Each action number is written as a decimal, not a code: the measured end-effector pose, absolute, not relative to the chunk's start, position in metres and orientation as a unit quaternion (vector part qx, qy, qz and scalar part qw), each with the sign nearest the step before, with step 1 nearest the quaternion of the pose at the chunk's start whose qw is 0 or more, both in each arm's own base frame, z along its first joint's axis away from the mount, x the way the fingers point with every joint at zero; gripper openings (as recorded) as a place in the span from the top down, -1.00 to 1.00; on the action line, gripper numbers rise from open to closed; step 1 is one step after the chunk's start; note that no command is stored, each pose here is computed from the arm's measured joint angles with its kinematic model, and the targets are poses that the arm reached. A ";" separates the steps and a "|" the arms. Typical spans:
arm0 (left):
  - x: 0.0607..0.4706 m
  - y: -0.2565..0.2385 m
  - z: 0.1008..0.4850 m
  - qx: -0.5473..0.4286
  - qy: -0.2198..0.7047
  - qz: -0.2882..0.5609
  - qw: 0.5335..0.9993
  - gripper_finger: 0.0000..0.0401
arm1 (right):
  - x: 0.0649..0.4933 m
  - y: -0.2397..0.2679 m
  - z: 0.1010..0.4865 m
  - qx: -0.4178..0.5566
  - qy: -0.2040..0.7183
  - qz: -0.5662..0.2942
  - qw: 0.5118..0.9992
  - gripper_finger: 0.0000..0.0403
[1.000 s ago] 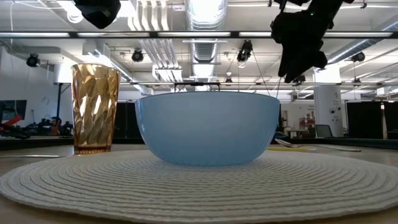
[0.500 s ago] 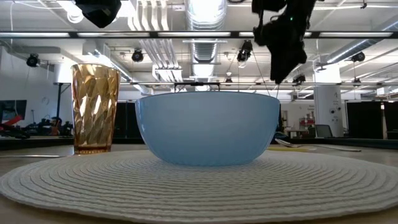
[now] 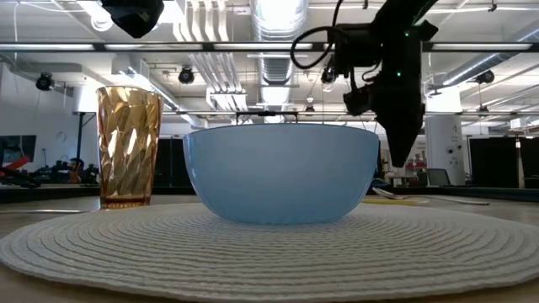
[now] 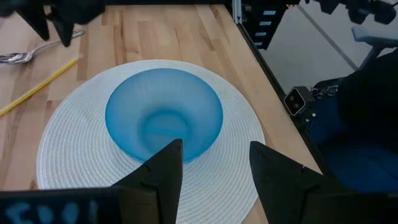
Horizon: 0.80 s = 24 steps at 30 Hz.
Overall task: Pick & Place Utensil
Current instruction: Put the yellow straw into the cup
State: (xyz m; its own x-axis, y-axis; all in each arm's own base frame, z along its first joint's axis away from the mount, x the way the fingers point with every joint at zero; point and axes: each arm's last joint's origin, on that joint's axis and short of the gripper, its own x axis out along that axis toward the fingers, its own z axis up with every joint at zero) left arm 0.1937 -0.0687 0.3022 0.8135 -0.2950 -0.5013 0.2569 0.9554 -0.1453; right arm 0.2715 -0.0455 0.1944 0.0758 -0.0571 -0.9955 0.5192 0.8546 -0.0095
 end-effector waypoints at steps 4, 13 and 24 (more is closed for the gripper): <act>0.194 -0.069 0.302 -0.035 0.269 -0.145 0.952 0.12 | 0.272 -0.044 0.181 0.176 0.666 -0.202 0.697 0.05; 0.194 -0.069 0.302 -0.036 0.269 -0.145 0.952 0.12 | 0.280 -0.045 0.162 0.182 0.664 -0.193 0.699 -0.03; 0.194 -0.069 0.302 -0.035 0.269 -0.145 0.951 0.12 | 0.288 -0.046 0.140 0.182 0.681 -0.193 0.683 -0.05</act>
State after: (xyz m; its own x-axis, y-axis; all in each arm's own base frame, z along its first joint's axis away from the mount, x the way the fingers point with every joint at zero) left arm 0.1936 -0.0686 0.3021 0.8131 -0.2946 -0.5021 0.2565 0.9555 -0.1454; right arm 0.2877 -0.0461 0.1399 -0.0020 -0.0166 -0.9999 0.5112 0.8593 -0.0153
